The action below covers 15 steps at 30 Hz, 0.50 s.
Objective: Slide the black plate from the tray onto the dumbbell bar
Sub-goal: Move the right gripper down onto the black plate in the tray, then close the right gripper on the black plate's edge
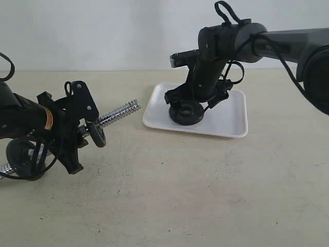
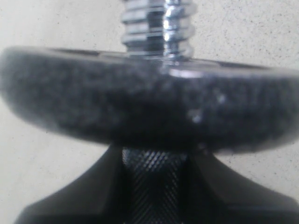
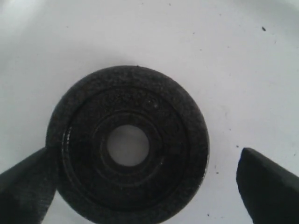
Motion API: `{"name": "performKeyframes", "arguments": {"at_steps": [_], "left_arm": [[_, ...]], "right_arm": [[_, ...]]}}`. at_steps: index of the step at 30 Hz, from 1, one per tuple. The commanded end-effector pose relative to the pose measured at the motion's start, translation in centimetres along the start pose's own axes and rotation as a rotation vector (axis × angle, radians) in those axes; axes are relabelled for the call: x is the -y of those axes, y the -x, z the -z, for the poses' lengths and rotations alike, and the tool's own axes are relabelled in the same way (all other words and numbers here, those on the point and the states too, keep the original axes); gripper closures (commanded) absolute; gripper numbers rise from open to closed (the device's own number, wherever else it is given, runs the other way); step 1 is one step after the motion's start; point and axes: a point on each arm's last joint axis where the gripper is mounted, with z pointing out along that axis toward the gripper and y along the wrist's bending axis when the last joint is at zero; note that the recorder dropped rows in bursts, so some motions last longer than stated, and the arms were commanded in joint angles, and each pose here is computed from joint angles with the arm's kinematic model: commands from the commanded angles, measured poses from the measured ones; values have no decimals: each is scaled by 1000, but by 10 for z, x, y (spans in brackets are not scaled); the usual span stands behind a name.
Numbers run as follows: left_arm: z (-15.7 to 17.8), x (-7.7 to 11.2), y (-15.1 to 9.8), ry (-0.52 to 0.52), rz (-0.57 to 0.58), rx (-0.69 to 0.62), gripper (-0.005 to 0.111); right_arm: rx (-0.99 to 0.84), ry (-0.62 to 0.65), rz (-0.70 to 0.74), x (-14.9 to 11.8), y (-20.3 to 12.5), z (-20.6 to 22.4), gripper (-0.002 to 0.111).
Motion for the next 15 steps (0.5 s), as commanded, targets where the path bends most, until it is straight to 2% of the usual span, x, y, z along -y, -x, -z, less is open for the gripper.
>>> {"name": "performKeyframes", "arguments": {"at_steps": [1, 7, 15], "left_arm": [[14, -13, 15, 57, 18, 103, 102], [14, -13, 15, 57, 18, 103, 102], [14, -13, 15, 57, 18, 103, 102]], "right_arm": [[-20, 25, -13, -3, -2, -6, 15], [13, 124, -33, -12, 1, -5, 15], [18, 114, -40, -11, 0, -11, 15]]}}
